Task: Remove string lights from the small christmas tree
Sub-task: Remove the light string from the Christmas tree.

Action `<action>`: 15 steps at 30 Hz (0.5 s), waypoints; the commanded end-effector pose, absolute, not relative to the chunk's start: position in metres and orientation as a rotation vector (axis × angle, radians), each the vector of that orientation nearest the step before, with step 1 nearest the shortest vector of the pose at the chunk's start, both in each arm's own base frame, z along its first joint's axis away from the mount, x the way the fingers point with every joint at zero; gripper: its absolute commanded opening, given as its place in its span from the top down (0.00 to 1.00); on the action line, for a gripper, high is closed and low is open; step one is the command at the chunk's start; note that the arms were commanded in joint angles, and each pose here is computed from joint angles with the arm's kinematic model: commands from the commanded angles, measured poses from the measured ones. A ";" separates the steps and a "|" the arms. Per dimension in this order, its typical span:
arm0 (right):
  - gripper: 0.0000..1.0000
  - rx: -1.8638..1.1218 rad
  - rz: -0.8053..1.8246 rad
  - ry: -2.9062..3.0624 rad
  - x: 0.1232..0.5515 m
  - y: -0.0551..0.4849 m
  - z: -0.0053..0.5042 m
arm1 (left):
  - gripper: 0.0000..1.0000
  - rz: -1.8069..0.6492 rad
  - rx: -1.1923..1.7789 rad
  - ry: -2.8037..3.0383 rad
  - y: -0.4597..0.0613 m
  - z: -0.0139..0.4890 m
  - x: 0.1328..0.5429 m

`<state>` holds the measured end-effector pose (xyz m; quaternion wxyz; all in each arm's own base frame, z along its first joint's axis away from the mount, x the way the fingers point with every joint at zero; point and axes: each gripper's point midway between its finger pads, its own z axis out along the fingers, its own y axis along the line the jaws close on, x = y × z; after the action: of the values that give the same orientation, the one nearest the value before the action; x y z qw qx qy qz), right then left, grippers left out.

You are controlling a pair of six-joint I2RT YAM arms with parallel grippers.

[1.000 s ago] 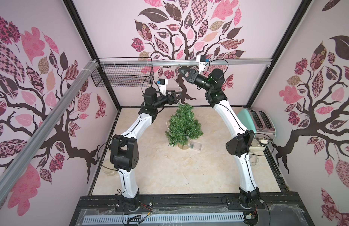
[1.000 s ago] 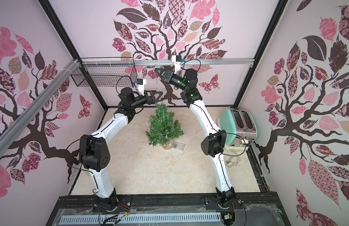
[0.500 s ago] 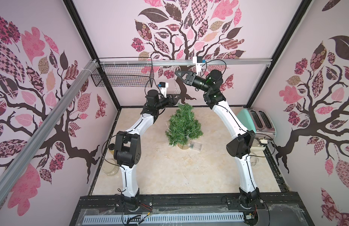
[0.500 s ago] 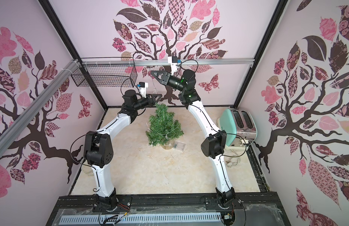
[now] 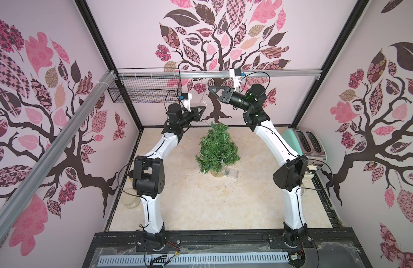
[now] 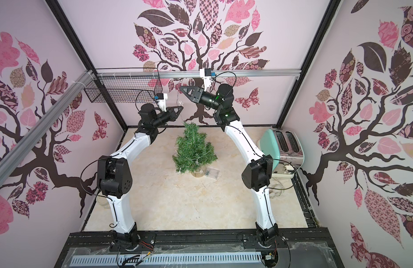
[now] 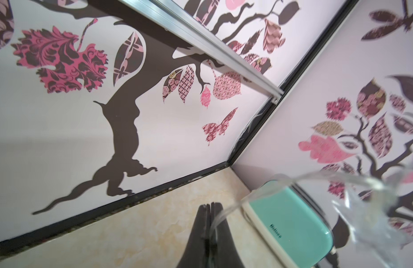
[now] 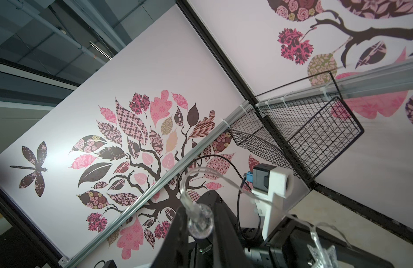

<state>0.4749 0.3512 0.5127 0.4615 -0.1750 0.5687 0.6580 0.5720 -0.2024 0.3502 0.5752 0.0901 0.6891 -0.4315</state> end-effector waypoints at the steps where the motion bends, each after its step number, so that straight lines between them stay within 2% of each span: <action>1: 1.00 -0.425 1.578 1.362 0.472 0.333 0.529 | 1.00 -0.989 0.188 1.581 -0.190 0.361 0.576; 3: 0.98 -0.368 1.549 1.435 0.488 0.328 0.514 | 1.00 -0.982 0.174 1.573 -0.184 0.365 0.574; 6: 0.85 -0.289 1.508 1.538 0.509 0.323 0.488 | 1.00 -0.975 0.170 1.567 -0.180 0.372 0.571; 9: 0.60 -0.233 1.463 1.620 0.527 0.320 0.464 | 1.00 -0.954 0.157 1.582 -0.176 0.374 0.570; 12: 0.41 -0.176 1.432 1.689 0.543 0.316 0.439 | 1.00 -0.916 0.112 1.611 -0.166 0.372 0.574; 15: 0.37 -0.131 1.388 1.734 0.553 0.309 0.421 | 1.00 -0.901 0.056 1.636 -0.154 0.368 0.580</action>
<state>0.5443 0.3140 0.4361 0.4425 -0.0689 0.6782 0.5826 0.5807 -0.1702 0.3504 0.5806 0.0426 0.7054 -0.4044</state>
